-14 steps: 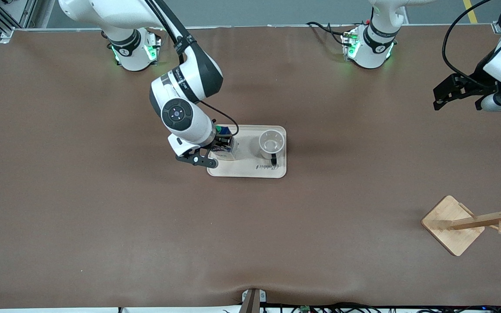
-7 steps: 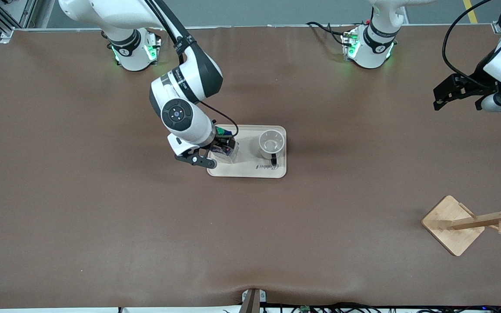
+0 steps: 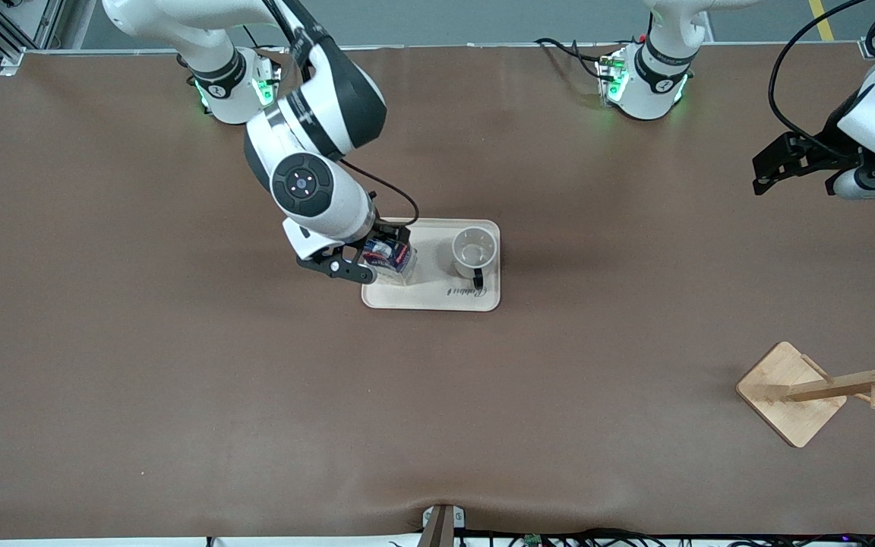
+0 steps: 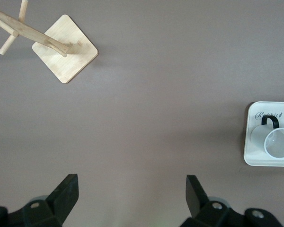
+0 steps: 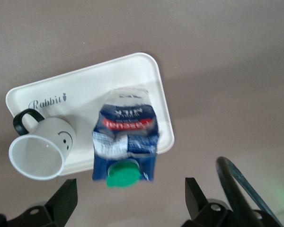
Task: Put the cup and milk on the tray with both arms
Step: 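Set the milk carton on the tray beside the mug and open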
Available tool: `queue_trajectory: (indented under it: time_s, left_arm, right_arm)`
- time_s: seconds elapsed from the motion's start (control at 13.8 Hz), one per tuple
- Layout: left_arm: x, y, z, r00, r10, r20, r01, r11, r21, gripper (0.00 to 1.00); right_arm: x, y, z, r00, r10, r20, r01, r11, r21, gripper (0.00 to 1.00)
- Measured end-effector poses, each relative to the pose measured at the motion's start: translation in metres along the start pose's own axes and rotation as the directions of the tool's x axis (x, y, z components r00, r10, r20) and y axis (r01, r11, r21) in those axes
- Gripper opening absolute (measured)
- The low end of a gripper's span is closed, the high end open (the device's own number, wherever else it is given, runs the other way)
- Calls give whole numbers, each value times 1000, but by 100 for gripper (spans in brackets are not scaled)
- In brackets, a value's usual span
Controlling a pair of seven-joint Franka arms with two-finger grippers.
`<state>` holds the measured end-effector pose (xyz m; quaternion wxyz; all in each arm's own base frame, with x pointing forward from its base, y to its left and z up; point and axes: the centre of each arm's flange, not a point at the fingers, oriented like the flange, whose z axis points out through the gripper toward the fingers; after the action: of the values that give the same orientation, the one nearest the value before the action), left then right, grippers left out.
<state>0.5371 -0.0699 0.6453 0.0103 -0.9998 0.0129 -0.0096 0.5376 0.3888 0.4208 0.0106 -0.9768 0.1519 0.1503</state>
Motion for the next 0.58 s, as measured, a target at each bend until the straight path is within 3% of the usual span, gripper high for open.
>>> queue_trajectory:
  time_s: [0.36,0.44,0.58]
  left_arm:
    - [0,0,-1,1000,0,-1,0,1000,0,100]
    - [0,0,-1,1000,1,-2,-1,1000,0,100]
    - [0,0,-1,1000,1,-2,-1,1000,0,100]
  right_arm:
    - [2,33,-59,998,31,50,-29,999,-42,100]
    - [5,38,-68,999,10,35,-9,999,-36,100]
    - [14,52,-92,999,-11,-45,7,997,-75,100]
